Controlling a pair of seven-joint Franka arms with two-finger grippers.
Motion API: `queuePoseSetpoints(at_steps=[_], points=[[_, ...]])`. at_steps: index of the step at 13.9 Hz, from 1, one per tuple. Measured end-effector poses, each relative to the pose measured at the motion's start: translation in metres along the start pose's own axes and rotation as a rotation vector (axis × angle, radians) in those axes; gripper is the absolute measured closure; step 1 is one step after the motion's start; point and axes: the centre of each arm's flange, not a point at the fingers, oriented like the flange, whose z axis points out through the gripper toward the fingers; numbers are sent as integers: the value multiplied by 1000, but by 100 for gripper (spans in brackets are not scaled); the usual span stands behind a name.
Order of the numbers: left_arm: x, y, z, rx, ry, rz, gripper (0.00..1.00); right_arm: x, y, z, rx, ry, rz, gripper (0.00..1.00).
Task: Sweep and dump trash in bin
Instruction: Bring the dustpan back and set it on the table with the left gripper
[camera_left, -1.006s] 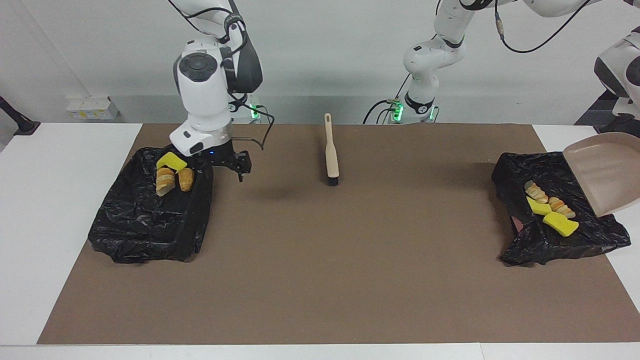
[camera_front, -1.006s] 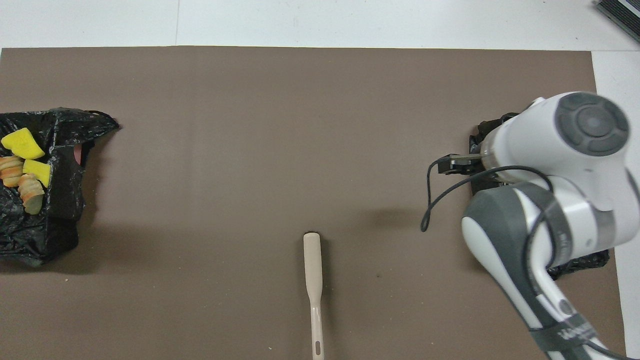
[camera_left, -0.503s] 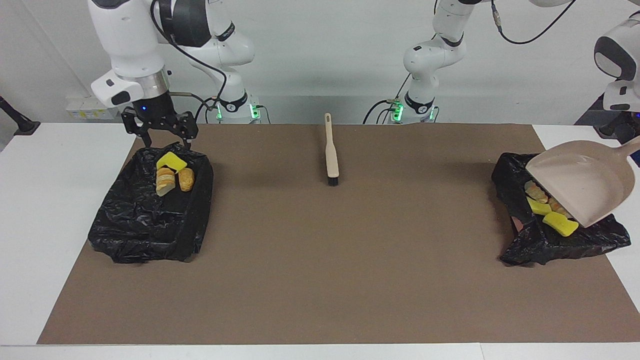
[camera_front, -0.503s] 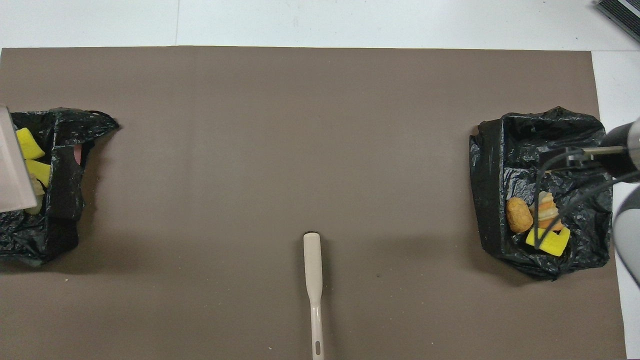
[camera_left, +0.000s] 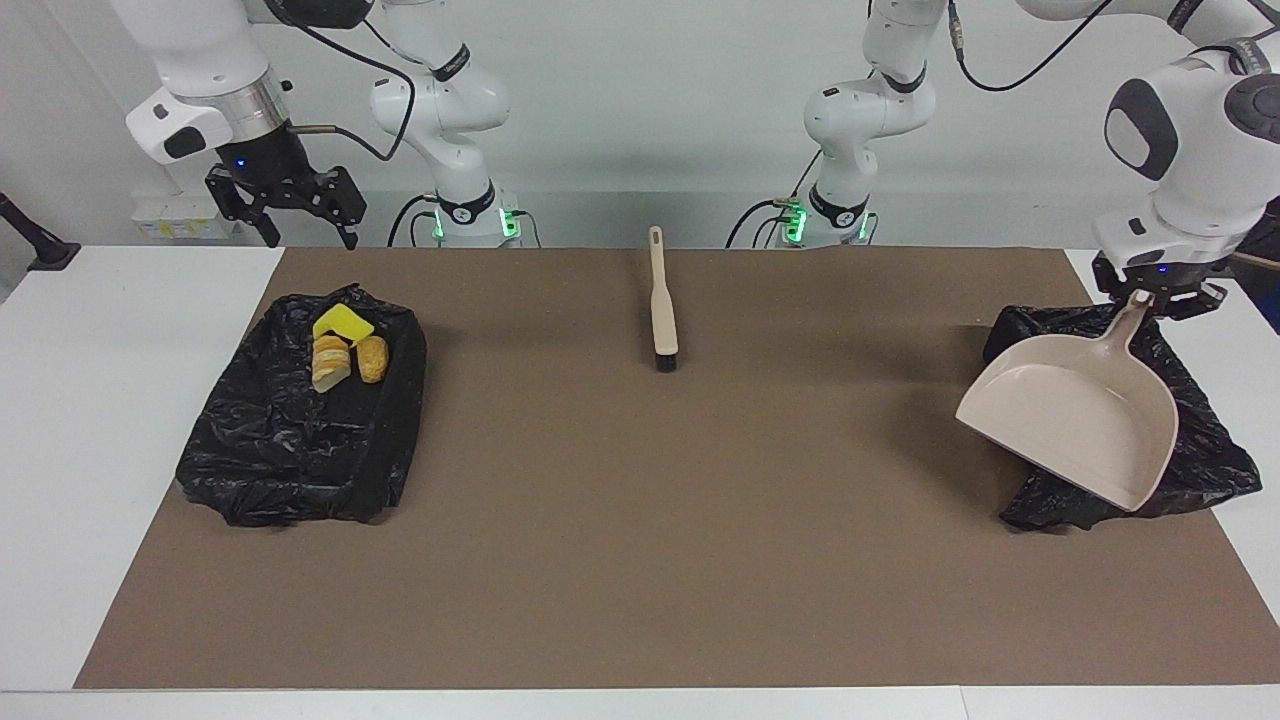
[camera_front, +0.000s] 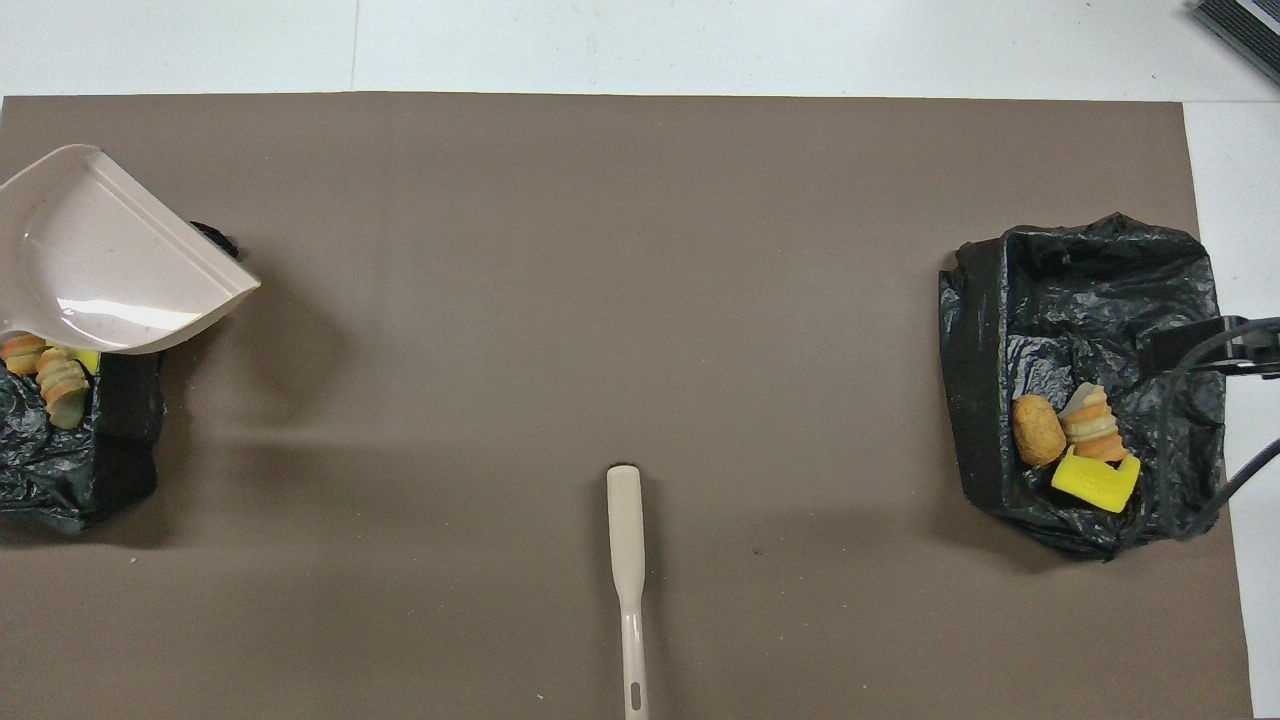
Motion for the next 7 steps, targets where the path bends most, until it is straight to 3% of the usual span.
queuePoseSetpoints(at_steps=[4,7], points=[[50,63,-17,-121,56,-260,68,-2,0,-8,2,10,-6,0],[100,133,-38,-169,75,-403,68,-4,2,-11,5,15,-4,0]])
